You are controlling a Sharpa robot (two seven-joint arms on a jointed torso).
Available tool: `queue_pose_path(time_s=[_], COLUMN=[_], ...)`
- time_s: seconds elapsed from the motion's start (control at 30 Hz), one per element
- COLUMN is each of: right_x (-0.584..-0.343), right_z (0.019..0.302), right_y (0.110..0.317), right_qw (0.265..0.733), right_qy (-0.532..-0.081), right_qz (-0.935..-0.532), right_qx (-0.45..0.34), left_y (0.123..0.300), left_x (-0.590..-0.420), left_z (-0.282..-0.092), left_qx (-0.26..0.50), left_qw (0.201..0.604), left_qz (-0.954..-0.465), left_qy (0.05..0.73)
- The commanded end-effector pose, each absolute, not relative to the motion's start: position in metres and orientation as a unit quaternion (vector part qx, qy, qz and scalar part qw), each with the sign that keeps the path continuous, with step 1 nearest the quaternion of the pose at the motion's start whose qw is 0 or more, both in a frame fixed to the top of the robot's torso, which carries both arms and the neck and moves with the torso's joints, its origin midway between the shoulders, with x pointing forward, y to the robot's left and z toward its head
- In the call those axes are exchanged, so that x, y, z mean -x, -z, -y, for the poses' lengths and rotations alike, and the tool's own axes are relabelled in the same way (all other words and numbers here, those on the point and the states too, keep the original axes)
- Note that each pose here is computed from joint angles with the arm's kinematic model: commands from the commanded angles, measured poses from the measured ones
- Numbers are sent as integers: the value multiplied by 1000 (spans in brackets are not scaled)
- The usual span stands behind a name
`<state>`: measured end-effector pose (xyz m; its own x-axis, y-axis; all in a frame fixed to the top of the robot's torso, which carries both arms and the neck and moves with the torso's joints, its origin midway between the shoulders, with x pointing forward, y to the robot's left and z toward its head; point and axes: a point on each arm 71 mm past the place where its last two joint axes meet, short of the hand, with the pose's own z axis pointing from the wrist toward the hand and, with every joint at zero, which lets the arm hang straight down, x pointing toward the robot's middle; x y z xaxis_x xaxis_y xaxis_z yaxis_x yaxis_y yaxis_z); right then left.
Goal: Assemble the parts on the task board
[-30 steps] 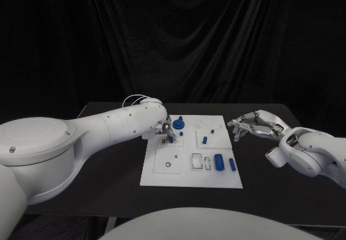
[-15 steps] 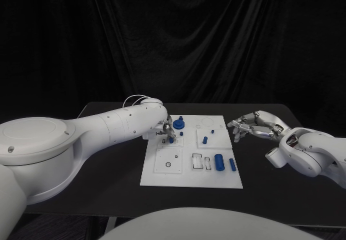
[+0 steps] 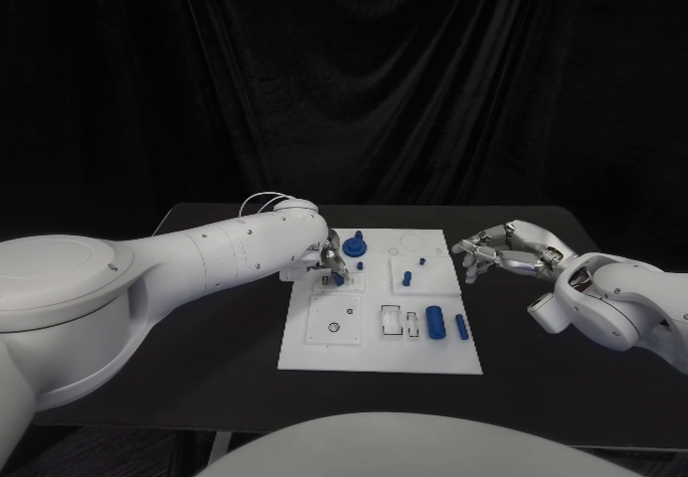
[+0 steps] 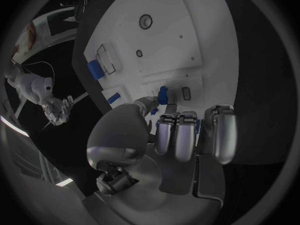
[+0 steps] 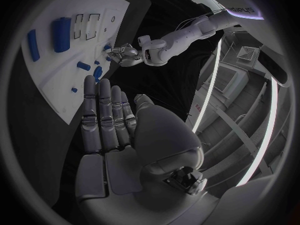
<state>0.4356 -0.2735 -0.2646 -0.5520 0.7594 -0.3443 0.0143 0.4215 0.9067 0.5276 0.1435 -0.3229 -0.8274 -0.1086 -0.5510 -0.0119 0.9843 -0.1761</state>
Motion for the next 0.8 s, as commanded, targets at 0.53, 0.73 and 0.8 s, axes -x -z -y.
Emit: queue_pose_path(time_s=[0.53, 0.73, 0.8], right_x=[-434, -434, -434], right_z=[278, 277, 277], right_y=[268, 268, 268], right_qw=[390, 390, 390], right_qy=[-462, -462, -462], right_qz=[-751, -751, -751], right_qx=[-264, -264, -264], left_y=[303, 301, 301], left_x=[-521, -521, -521], left_z=[-163, -165, -164], left_qx=[116, 123, 123], left_qw=[446, 459, 460], left_qz=[-873, -865, -864], left_qy=[157, 161, 162])
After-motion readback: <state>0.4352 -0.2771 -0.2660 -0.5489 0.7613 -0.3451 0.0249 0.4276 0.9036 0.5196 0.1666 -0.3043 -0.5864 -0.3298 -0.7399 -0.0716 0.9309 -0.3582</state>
